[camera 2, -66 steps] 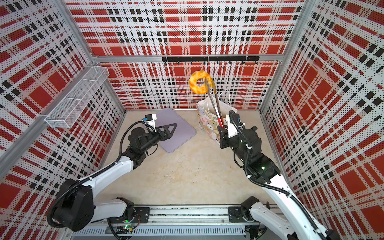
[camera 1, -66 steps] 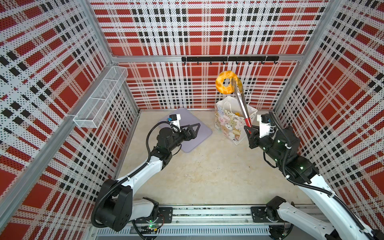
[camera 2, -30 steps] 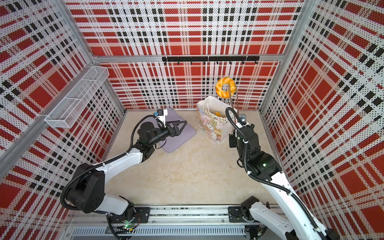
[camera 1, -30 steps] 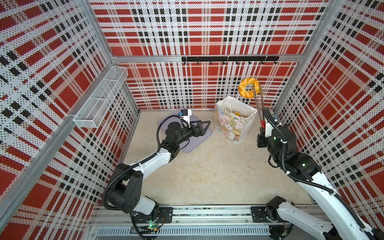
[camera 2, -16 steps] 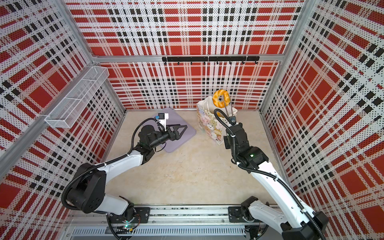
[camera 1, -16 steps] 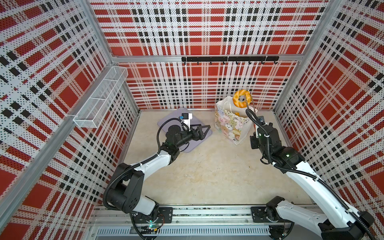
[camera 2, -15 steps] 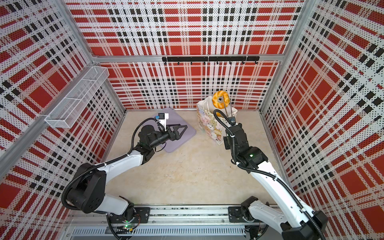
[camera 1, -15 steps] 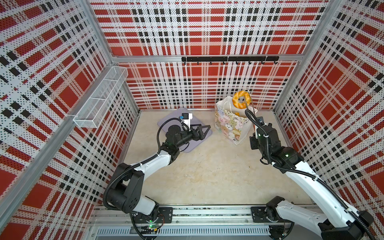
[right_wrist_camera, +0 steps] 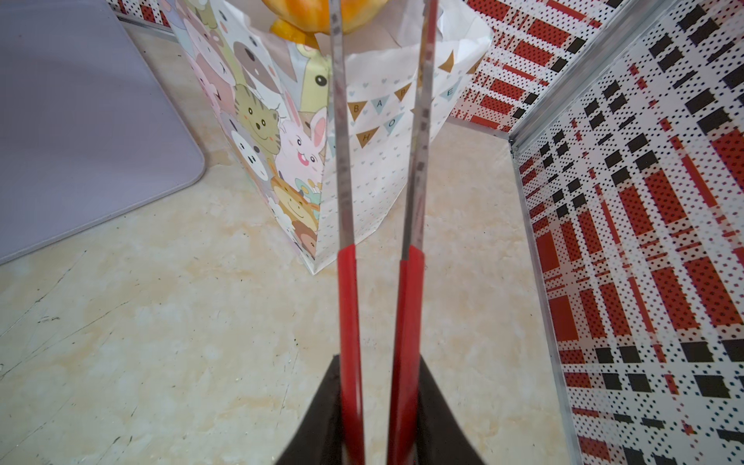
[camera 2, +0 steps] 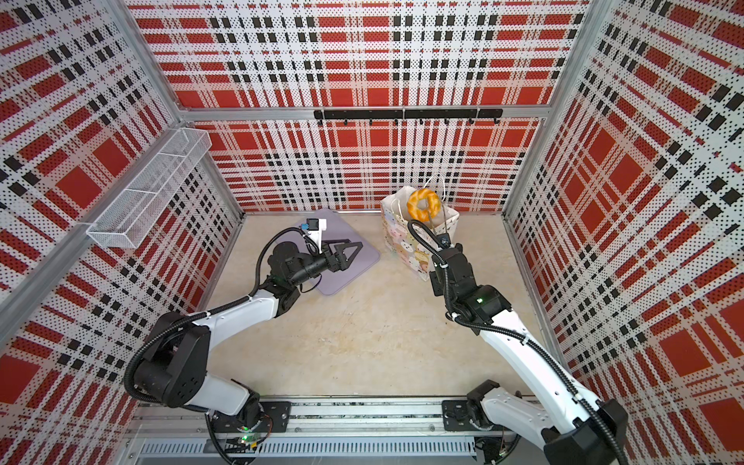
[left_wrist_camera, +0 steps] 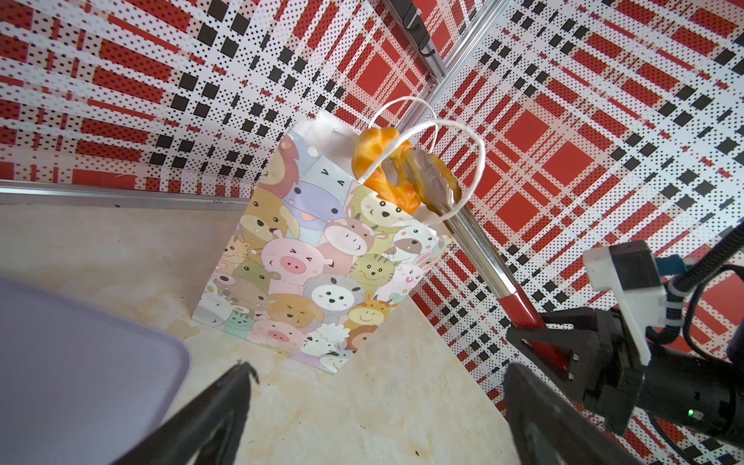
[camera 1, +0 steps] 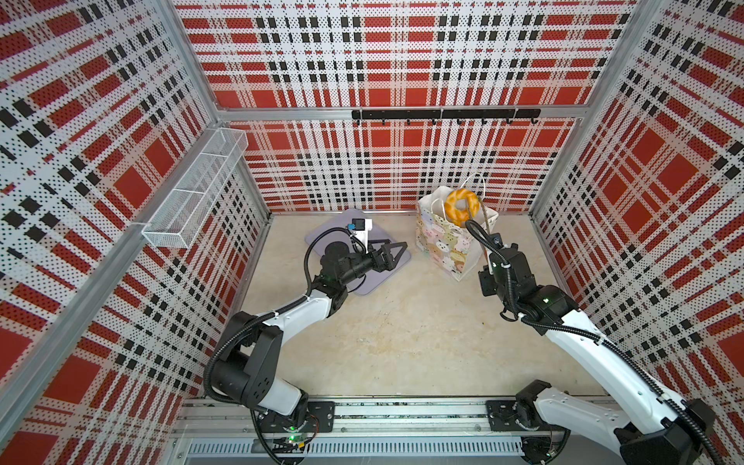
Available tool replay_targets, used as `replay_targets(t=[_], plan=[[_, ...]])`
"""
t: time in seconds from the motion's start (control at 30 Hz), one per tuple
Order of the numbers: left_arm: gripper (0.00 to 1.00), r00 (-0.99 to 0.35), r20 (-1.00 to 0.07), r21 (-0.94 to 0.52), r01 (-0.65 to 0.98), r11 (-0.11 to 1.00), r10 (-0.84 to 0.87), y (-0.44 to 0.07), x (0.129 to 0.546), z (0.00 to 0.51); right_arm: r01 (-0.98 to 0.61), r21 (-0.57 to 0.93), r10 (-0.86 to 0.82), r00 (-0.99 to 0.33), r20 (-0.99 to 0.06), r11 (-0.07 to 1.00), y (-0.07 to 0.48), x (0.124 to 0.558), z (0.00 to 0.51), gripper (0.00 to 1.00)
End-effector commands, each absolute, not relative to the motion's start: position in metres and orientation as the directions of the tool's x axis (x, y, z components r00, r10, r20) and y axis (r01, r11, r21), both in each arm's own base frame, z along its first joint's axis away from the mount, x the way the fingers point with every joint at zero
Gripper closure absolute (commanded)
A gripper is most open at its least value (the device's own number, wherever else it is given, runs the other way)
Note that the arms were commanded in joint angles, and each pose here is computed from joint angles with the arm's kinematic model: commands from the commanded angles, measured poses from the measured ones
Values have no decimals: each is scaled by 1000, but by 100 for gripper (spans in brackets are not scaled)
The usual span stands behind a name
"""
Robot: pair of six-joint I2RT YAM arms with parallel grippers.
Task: Place the fake bread into the paper bag
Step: 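Lower the ring bun into the bag and open the tongs with the right gripper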
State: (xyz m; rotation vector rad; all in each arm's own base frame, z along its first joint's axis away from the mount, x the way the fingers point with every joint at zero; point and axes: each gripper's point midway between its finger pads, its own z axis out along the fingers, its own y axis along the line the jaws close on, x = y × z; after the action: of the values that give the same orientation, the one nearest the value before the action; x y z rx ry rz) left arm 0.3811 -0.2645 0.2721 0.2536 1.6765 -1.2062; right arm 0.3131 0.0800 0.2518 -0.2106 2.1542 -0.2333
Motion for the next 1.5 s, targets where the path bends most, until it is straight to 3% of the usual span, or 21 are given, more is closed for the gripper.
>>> replay_targets(t=[0.0, 0.57, 1.0, 1.3, 1.47], plan=[[0, -439, -816, -576, 679, 456, -377, -263, 379, 284, -69, -231, -231, -547, -805, 970, 82, 315, 251, 73], [0, -422, -814, -576, 670, 468, -398, -246, 373, 288, -84, -161, -181, -495, -850, 983, 91, 317, 275, 71], [0, -427, -801, -594, 662, 458, -420, -242, 365, 286, -140, -38, -88, -370, -925, 989, 88, 282, 309, 78], [0, -394, -790, -601, 652, 462, -471, -232, 354, 300, -114, -27, -65, -346, -936, 993, 80, 277, 316, 79], [0, -371, -787, -601, 641, 478, -492, -222, 347, 306, -91, 7, -30, -400, -916, 996, 69, 287, 300, 79]])
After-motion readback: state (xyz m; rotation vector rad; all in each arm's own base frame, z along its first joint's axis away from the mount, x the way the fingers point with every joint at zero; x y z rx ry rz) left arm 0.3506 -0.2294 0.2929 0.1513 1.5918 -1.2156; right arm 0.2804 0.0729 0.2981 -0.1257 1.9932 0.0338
